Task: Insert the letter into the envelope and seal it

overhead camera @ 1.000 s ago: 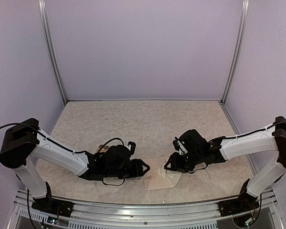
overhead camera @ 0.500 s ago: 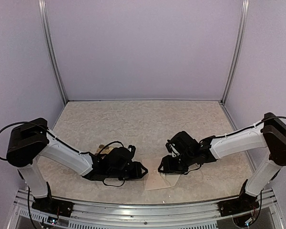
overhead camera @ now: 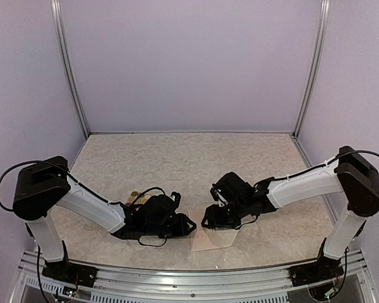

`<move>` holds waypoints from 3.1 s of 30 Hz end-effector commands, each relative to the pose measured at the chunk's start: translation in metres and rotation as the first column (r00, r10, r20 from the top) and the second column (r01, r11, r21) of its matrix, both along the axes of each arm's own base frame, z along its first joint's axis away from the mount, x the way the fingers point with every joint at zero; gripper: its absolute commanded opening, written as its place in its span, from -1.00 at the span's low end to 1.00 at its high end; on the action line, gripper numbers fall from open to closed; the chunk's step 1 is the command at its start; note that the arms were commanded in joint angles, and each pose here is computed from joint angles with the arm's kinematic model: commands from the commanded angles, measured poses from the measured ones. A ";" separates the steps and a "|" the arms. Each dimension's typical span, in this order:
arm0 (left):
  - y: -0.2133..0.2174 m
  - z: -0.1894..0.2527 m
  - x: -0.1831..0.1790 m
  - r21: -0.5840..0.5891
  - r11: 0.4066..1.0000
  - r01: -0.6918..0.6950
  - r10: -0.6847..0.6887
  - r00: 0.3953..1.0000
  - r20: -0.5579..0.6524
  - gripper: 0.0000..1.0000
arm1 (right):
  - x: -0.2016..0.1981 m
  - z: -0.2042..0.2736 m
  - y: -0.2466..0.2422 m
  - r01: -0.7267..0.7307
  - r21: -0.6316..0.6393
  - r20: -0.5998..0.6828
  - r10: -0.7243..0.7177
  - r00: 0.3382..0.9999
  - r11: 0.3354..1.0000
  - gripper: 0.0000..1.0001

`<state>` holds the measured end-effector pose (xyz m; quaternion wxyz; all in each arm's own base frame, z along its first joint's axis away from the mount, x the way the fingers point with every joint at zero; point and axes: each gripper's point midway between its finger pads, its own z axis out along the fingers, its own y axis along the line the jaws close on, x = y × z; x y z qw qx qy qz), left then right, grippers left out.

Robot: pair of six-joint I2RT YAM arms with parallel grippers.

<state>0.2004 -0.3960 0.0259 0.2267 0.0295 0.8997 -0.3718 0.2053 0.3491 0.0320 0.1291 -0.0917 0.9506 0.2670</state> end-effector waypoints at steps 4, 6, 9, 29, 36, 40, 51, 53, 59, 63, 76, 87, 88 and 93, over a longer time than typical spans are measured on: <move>0.000 -0.009 -0.005 0.008 1.000 0.016 -0.015 1.000 -0.021 -0.43 | -0.010 -0.008 0.016 -0.050 -0.029 -0.007 0.050 0.999 0.998 0.10; -0.001 -0.008 -0.006 0.005 1.000 0.016 -0.016 1.000 -0.020 -0.44 | -0.010 -0.006 0.017 -0.046 -0.029 -0.006 0.046 0.999 0.999 0.10; -0.001 -0.006 -0.006 0.005 1.000 0.014 -0.013 1.000 -0.014 -0.44 | -0.009 -0.001 0.015 -0.035 -0.023 0.007 0.035 0.999 0.999 0.10; -0.008 0.053 -0.002 0.000 1.000 0.021 -0.021 0.990 0.136 -0.36 | -0.001 0.048 -0.080 0.111 0.035 0.100 -0.114 0.988 0.993 0.51; -0.032 0.037 -0.005 0.004 0.997 0.075 -0.075 0.990 0.116 -0.45 | -0.004 0.032 -0.096 0.122 0.141 0.036 -0.128 0.991 0.982 0.50; -0.032 0.020 -0.004 0.026 0.997 0.072 -0.074 0.994 0.085 -0.48 | -0.003 0.027 -0.099 0.129 0.178 0.019 -0.134 0.991 0.976 0.47; -0.027 -0.013 -0.010 0.065 0.994 0.083 -0.085 0.996 0.028 -0.51 | -0.003 0.008 -0.096 0.127 0.223 -0.027 -0.124 0.992 0.967 0.43; -0.024 -0.017 -0.012 0.071 0.994 0.081 -0.083 0.996 0.021 -0.51 | -0.004 0.007 -0.092 0.111 0.240 -0.037 -0.105 0.994 0.964 0.42; -0.022 -0.018 -0.012 0.072 0.995 0.075 -0.077 0.997 0.016 -0.51 | -0.002 0.031 -0.069 0.016 0.338 0.016 -0.022 1.000 0.941 0.39; -0.023 -0.017 -0.012 0.068 0.995 0.077 -0.078 0.997 0.016 -0.51 | -0.004 0.045 -0.054 -0.050 0.362 0.049 0.035 0.998 0.931 0.39; -0.025 -0.014 -0.012 0.063 0.995 0.078 -0.079 0.997 0.019 -0.52 | -0.022 0.034 -0.003 -0.161 0.378 0.034 0.160 0.987 0.912 0.38; -0.022 -0.007 -0.011 0.052 0.997 0.057 -0.059 0.997 0.039 -0.52 | -0.023 0.006 -0.005 -0.108 0.325 -0.021 0.122 0.992 0.939 0.38; -0.021 -0.005 -0.011 0.051 0.997 0.052 -0.054 0.998 0.044 -0.51 | -0.024 0.009 -0.005 -0.112 0.331 -0.018 0.125 0.992 0.937 0.37; -0.007 0.029 -0.003 0.037 0.999 -0.010 0.005 0.992 0.124 -0.39 | -0.021 0.050 -0.003 -0.156 0.380 0.073 0.138 0.988 0.912 0.41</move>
